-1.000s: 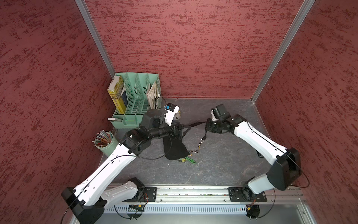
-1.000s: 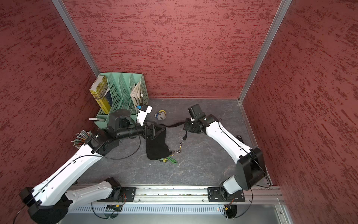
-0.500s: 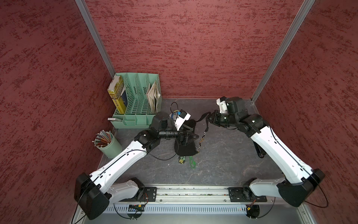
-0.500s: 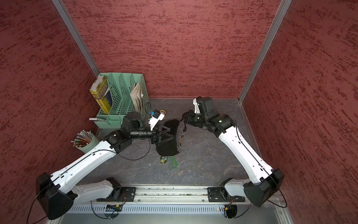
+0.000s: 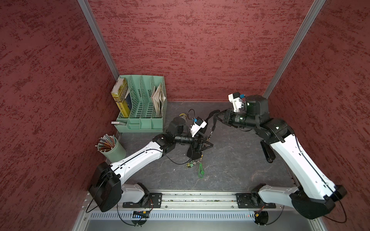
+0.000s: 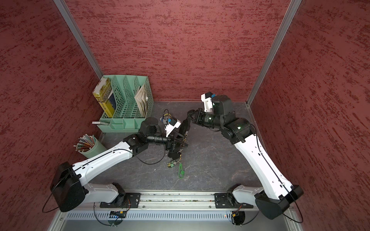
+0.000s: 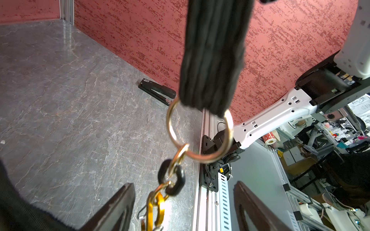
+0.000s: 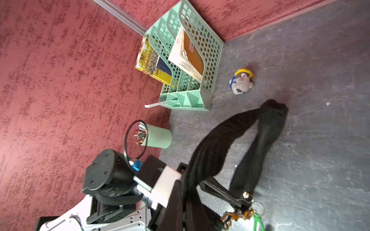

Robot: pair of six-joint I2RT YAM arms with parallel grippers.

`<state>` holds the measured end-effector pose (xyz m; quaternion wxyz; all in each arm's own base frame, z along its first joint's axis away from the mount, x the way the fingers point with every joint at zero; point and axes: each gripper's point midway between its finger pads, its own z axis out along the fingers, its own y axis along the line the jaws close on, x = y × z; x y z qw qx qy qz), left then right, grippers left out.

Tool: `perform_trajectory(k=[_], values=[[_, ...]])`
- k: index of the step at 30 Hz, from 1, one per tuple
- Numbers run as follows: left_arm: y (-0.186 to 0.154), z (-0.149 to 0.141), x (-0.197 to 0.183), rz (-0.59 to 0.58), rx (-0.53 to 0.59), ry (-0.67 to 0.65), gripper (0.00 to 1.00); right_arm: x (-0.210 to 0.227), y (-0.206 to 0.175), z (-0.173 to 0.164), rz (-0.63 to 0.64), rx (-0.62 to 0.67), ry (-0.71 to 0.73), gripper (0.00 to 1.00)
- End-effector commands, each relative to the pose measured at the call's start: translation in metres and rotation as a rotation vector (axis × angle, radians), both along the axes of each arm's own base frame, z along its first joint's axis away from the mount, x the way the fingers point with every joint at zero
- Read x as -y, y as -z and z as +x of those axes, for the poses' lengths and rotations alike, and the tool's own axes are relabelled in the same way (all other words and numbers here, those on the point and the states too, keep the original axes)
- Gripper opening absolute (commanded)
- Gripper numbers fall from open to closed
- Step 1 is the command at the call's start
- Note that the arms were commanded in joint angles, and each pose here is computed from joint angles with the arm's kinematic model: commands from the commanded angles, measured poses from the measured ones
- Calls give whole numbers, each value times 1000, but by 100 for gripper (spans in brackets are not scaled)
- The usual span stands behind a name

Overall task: Remove the decoration from the bag
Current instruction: Pick up the bag from the center of the board.

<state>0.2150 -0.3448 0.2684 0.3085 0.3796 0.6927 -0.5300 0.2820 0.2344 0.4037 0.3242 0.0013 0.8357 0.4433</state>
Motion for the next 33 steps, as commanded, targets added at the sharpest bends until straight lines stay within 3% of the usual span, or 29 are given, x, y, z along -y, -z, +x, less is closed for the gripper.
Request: perform_trajectory(k=[1,14,27,31,33], values=[[-4,-7,2,-51,33,43,77,-4,-34,-7,52,73,-35,0],[4,-12,18,-34,32,84,72,-5,-69,-15,94,126,-61,0],[14,-9,15,24,67,39,71,-6,-88,-19,145,150,-67,0],[13,-9,16,17,70,41,52,-5,-92,-20,157,157,-69,0],[13,-10,16,14,70,43,49,-4,-93,-21,154,161,-66,0]])
